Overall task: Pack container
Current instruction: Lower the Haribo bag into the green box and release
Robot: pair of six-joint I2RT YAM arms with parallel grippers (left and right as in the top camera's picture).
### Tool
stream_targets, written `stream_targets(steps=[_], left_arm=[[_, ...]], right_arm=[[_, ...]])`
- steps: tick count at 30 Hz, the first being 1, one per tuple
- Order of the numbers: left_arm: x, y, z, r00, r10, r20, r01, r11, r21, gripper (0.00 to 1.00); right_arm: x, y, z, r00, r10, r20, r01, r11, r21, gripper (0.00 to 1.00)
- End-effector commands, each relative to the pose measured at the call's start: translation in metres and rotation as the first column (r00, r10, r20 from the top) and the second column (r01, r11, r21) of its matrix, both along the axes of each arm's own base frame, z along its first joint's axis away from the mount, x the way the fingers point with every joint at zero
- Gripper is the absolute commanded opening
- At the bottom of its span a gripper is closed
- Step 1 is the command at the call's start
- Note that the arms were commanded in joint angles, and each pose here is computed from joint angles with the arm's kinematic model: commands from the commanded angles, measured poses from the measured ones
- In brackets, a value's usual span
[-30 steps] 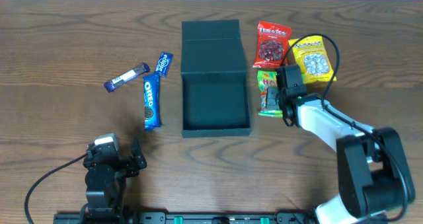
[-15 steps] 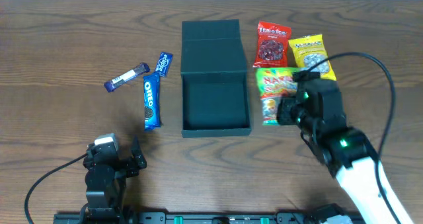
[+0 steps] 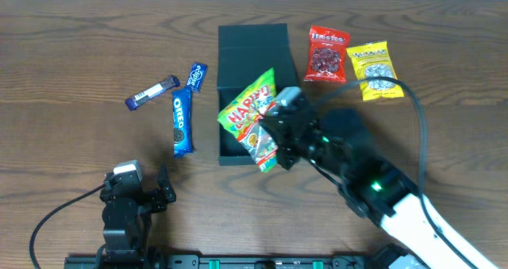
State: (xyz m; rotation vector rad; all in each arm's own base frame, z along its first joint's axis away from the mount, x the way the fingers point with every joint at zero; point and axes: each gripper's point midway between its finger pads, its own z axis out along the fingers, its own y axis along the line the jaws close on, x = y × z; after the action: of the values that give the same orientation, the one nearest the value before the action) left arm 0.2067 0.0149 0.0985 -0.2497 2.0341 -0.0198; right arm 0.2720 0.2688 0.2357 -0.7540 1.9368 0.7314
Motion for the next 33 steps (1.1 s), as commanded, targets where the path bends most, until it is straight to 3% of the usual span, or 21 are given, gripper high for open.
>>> stream_targets(steps=[1,5,12,19,25,33], left_arm=[[0.000,0.002,-0.004,1.000,0.011,-0.005,-0.011,1.000,0.012,0.95],[0.000,0.002,-0.004,1.000,0.011,-0.005,-0.011,1.000,0.012,0.95],[0.000,0.002,-0.004,1.000,0.011,-0.005,-0.011,1.000,0.012,0.95],[0.000,0.002,-0.004,1.000,0.011,-0.005,-0.011,1.000,0.012,0.95],[0.000,0.002,-0.004,1.000,0.011,-0.005,-0.011,1.000,0.012,0.95],[0.000,0.002,-0.004,1.000,0.011,-0.005,-0.011,1.000,0.012,0.95]], right_arm=[[0.018,0.014,0.017,0.989,0.066,0.133,-0.056,0.996,-0.075,0.01],[0.053,0.018,-0.003,0.963,0.133,0.235,-0.067,0.961,-0.270,0.01],[0.076,0.022,-0.053,0.880,0.356,0.315,-0.152,0.838,-0.524,0.01],[0.091,0.008,-0.095,0.907,0.355,0.225,-0.181,0.813,-0.553,0.01],[0.071,0.015,-0.108,0.890,0.433,0.141,-0.315,0.808,-0.498,0.01],[0.057,0.008,-0.122,0.845,0.525,0.104,-0.383,0.729,-0.567,0.04]])
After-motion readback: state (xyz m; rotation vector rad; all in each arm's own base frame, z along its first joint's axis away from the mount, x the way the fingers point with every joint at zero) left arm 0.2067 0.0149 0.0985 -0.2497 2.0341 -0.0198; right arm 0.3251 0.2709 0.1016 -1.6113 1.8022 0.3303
